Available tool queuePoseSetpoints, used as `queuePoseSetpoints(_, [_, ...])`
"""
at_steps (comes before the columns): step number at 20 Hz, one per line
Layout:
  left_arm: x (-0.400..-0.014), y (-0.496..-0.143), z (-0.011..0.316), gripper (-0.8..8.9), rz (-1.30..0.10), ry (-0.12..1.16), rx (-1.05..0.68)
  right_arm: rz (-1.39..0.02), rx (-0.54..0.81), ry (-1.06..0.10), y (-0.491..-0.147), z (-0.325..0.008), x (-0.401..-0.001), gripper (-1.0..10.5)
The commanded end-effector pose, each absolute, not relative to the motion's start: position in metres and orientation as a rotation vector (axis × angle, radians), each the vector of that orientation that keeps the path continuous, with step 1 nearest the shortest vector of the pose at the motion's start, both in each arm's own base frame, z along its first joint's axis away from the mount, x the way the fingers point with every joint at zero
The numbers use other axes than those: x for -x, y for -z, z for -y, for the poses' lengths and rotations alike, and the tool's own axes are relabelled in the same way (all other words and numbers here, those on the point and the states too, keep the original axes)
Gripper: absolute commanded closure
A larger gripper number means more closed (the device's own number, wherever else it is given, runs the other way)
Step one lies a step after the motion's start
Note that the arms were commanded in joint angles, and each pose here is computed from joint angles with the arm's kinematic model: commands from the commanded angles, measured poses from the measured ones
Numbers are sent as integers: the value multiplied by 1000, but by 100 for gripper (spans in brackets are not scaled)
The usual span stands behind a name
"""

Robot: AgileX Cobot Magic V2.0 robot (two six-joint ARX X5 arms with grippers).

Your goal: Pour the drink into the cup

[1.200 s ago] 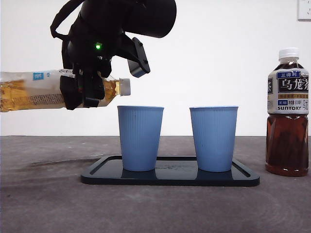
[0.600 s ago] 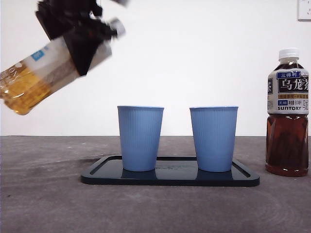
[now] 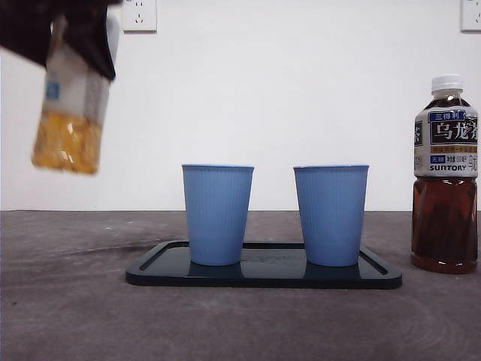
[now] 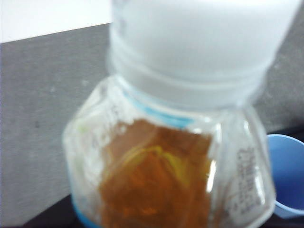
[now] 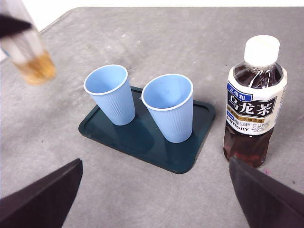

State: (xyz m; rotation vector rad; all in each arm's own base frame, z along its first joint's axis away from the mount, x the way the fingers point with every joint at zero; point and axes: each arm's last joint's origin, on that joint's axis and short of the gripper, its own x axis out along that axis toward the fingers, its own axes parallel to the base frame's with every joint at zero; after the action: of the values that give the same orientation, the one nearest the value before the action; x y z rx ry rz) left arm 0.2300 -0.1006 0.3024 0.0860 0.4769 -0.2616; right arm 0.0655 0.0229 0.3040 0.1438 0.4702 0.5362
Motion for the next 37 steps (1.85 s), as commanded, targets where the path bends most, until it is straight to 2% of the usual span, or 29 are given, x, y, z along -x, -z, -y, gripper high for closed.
queuePoseSetpoints(1, [-235, -283, 102, 637, -399, 257, -15, -453, -133, -546, -308, -23, -65, 453])
queuePoseSetpoints(4, [-239, -260, 103, 637, -408, 243, 35, -453, -134, -545, -308, -23, -65, 453])
queuePoseSetpoints(9, [-255, -241, 109, 637, -403, 242, 41, -454, -134, -545, -308, -23, -65, 453])
queuePoseSetpoints(26, [-268, -216, 116, 621, -476, 231, 42, -454, -134, -545, -308, -23, -65, 453])
queuePoseSetpoints(27, [-268, -215, 116, 602, -479, 231, 40, -455, -134, -545, -308, -23, -65, 453])
queuePoseSetpoints(30, [-267, -217, 117, 466, -476, 231, 57, -457, -135, -545, -307, -23, -65, 453])
queuePoseSetpoints(33, [-265, -218, 116, 428, -485, 230, 60, -474, -136, -543, -306, -23, -64, 453])
queuePoseSetpoints(36, [-259, -224, 114, 294, -498, 227, 61, -485, -137, -543, -305, -23, -64, 453])
queuePoseSetpoints(37, [-256, -226, 112, 278, -510, 225, 63, -484, -137, -543, -305, -23, -64, 453])
